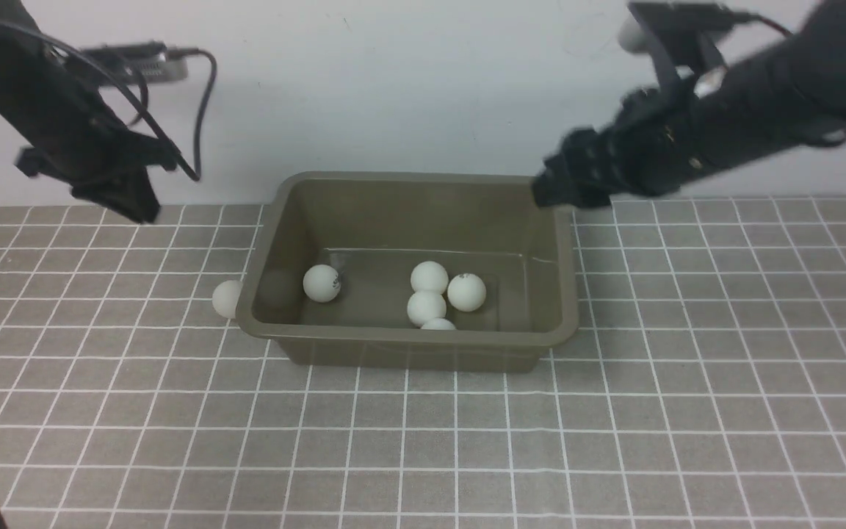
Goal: Put the table tennis balls into the box on the grey coffee tablecloth.
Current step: 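Release the ping pong ball into the bin and lift the gripper away, then reach for and grasp a ping pong ball on the table beside the basket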
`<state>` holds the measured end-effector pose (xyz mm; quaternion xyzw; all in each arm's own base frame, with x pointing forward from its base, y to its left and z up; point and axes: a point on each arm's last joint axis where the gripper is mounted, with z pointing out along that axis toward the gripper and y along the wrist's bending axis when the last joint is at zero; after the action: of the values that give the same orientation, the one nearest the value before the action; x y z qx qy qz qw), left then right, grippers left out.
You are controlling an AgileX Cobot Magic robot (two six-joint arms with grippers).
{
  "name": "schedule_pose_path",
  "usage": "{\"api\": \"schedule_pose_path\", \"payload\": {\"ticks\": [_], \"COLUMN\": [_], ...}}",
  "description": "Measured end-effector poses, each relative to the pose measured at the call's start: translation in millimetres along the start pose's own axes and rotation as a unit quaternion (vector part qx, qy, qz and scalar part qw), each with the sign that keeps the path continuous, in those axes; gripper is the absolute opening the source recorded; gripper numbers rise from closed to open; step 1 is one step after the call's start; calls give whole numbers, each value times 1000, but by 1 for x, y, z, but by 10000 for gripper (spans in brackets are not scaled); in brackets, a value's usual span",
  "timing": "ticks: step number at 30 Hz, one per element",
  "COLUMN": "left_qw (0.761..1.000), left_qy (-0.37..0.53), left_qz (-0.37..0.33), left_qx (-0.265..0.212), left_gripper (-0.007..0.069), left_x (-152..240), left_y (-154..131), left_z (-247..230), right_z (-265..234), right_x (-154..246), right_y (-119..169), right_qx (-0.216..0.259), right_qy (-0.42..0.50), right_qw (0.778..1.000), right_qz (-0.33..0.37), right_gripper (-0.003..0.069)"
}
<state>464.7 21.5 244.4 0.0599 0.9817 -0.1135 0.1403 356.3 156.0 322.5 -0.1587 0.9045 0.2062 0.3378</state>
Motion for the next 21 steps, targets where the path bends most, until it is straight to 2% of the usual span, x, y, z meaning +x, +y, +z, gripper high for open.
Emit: {"api": "schedule_pose_path", "payload": {"ticks": [3, 5, 8, 10, 12, 15, 17, 19, 21], "left_qw": [1000, 999, 997, 997, 996, 995, 994, 994, 994], "left_qy": [24, 48, 64, 74, 82, 93, 100, 104, 98], "left_qz": [1, 6, 9, 13, 17, 23, 26, 32, 39], "left_qx": [17, 25, 30, 33, 33, 26, 19, 6, -11], "left_gripper": [156, 289, 417, 512, 567, 577, 513, 342, 348], "left_x": [0, 2, 3, 4, 5, 7, 9, 9, 5], "left_y": [-2, -7, -11, -15, -18, -19, -17, -14, -12], "left_z": [27, 51, 68, 78, 85, 94, 98, 99, 95], "right_z": [19, 36, 40, 34, 23, 8, -7, -24, -42], "right_x": [-16, -24, -30, -35, -40, -43, -43, -43, -44], "right_y": [0, -2, 0, 3, 5, 6, 8, 10, 10], "right_qx": [-10, -18, -28, -28, -22, -8, 4, 18, 44], "right_qy": [13, 38, 66, 72, 74, 77, 80, 85, 84], "right_qw": [1000, 999, 997, 997, 997, 996, 995, 993, 992], "right_qz": [-3, -3, -7, -17, -31, -50, -64, -74, -81], "right_gripper": [414, 493, 570, 590, 592, 577, 554, 520, 479]}}
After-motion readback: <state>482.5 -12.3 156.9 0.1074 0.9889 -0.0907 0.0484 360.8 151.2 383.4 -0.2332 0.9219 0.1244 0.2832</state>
